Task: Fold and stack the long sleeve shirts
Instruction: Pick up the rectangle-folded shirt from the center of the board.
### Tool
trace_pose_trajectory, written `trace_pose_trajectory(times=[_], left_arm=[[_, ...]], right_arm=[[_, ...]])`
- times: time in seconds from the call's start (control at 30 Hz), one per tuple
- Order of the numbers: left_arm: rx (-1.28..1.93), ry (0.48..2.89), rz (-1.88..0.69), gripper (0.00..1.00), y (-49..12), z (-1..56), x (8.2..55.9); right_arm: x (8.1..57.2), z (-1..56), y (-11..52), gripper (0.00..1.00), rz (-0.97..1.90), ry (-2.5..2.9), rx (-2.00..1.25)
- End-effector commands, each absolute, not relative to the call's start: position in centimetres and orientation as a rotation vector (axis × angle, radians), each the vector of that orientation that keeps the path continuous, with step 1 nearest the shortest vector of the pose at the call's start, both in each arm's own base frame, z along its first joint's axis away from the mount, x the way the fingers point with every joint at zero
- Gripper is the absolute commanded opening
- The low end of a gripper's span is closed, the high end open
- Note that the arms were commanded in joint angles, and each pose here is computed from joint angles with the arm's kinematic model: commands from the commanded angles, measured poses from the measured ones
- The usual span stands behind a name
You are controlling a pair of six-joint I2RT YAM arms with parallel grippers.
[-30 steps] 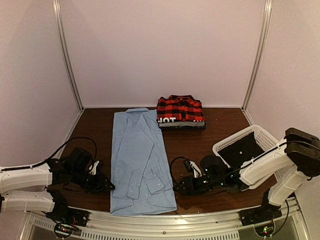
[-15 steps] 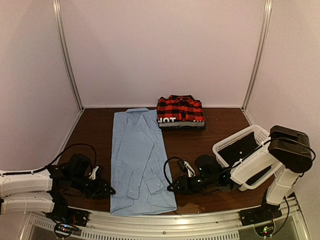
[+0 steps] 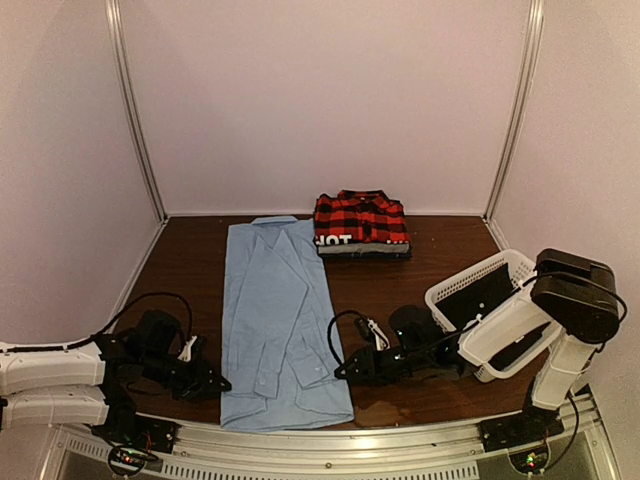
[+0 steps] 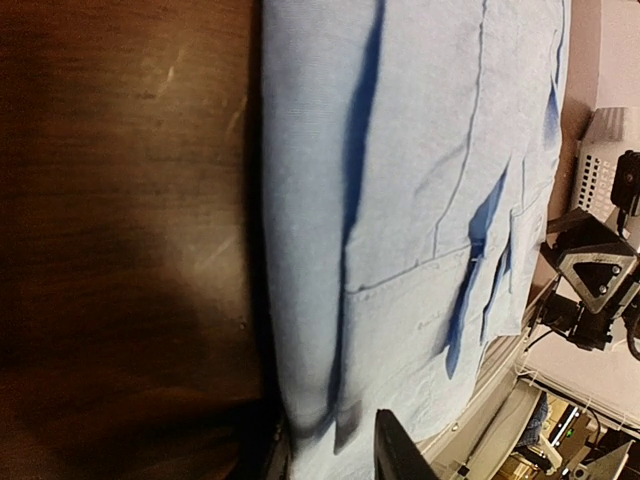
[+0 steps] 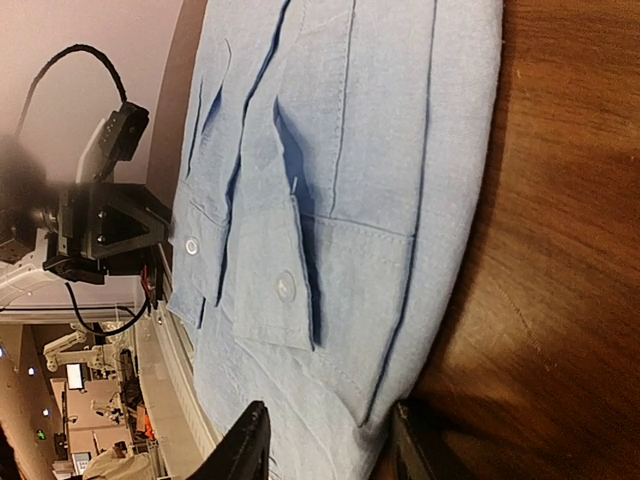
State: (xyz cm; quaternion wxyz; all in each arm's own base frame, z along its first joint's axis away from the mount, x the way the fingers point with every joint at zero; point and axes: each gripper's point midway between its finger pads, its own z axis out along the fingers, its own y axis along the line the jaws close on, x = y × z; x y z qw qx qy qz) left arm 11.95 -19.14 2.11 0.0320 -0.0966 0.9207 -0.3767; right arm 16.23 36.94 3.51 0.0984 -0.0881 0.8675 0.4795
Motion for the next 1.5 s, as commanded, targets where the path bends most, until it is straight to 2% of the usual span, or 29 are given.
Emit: trace_pose_trajectory(times=[0.0,0.17,0.33,0.47,0.6,0.8,1.1,1.27,1.47], left_arm=[[-0.353,2.879,-1.148,0.29,-18.7,1.1,11.2],[-0.349,2.878,-1.184,0.24,-19.1,1.2,11.1],[-0.354,2.881,-1.221,0.18,-19.6,1.3,11.0],[-0.356,2.879,-1.242,0.10,-19.9,1.7,11.0],[-0.354,2.889,-1.267,0.00,-20.2,2.1,10.9],[-0.314,2.901,-1.259,0.00,-20.5,3.8,11.1],[-0.361,2.755,-1.322,0.00,-21.2,8.0,13.3],[-0.408,2.663,-1.407,0.00,-21.9,10.1,15.0],[-0.521,2.465,-1.529,0.00,-21.6,13.2,19.4]], right_arm=[[16.2,2.1,36.8,0.41,1.398,2.621,-0.241],[16.3,2.0,37.1,0.37,1.413,2.618,-0.238],[16.1,1.8,36.9,0.27,1.424,2.622,-0.235],[16.1,1.9,37.0,0.16,1.433,2.620,-0.241],[16.0,2.3,37.2,0.01,1.459,2.607,-0.255],[15.3,4.0,37.3,0.00,1.513,2.574,-0.270],[16.2,8.0,38.5,0.00,1.564,2.491,-0.298],[17.8,10.6,39.5,0.00,1.601,2.427,-0.295],[21.6,14.2,41.3,0.00,1.723,2.297,-0.214]])
